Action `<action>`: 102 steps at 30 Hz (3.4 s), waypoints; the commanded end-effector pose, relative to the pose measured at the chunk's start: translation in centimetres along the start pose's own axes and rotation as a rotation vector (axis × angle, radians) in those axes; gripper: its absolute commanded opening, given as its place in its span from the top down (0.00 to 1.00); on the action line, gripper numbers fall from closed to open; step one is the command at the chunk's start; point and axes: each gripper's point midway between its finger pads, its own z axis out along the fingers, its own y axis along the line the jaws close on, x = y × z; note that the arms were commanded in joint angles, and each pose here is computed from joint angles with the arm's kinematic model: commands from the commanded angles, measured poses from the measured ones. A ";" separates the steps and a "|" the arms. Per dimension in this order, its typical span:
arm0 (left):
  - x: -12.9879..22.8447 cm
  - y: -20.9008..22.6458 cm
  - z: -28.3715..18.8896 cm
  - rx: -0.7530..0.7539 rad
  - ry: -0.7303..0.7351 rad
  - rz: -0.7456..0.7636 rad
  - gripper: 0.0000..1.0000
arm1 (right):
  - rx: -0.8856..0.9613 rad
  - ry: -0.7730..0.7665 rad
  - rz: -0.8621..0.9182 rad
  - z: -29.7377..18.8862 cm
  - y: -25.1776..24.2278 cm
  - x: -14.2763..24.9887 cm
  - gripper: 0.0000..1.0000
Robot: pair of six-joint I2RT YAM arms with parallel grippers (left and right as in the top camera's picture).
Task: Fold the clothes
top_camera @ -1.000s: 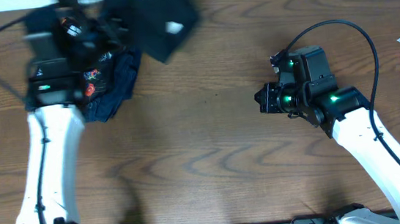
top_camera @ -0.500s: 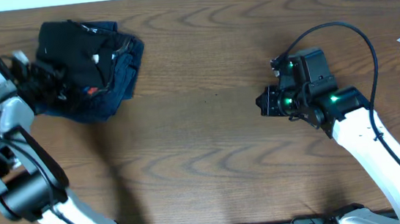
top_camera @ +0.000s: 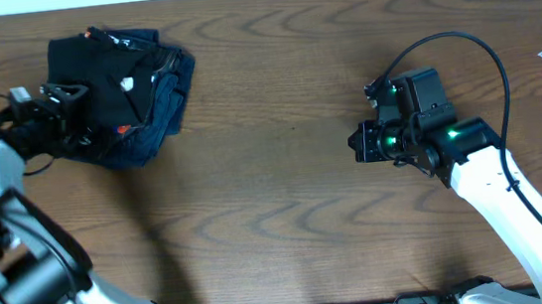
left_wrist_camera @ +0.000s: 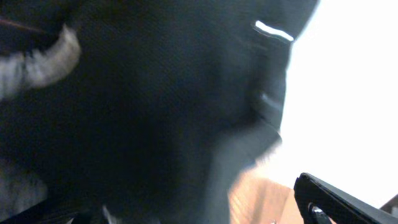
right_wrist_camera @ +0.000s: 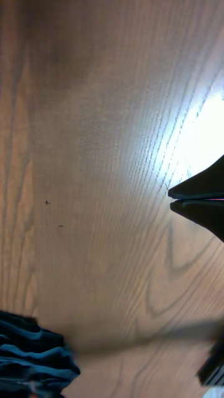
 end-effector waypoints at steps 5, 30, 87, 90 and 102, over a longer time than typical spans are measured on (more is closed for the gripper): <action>6.3 -13.4 -10.4 0.060 -0.079 0.546 0.02 | -0.045 -0.190 -0.269 -4.1 2.9 -3.9 0.93; 26.6 -13.2 -18.3 -0.288 0.086 1.247 0.02 | -0.046 -0.540 -0.373 -17.0 7.3 -5.9 0.01; 26.6 -13.2 -18.3 -0.288 0.086 1.247 0.02 | 0.199 -1.016 -0.506 -9.0 -6.9 4.3 0.01; 26.6 -13.2 -18.3 -0.288 0.086 1.248 0.02 | 0.199 -1.016 -0.506 -9.0 -6.9 4.3 0.01; 26.6 -13.2 -18.3 -0.288 0.086 1.247 0.02 | 0.199 -1.016 -0.506 -9.0 -6.9 4.3 0.01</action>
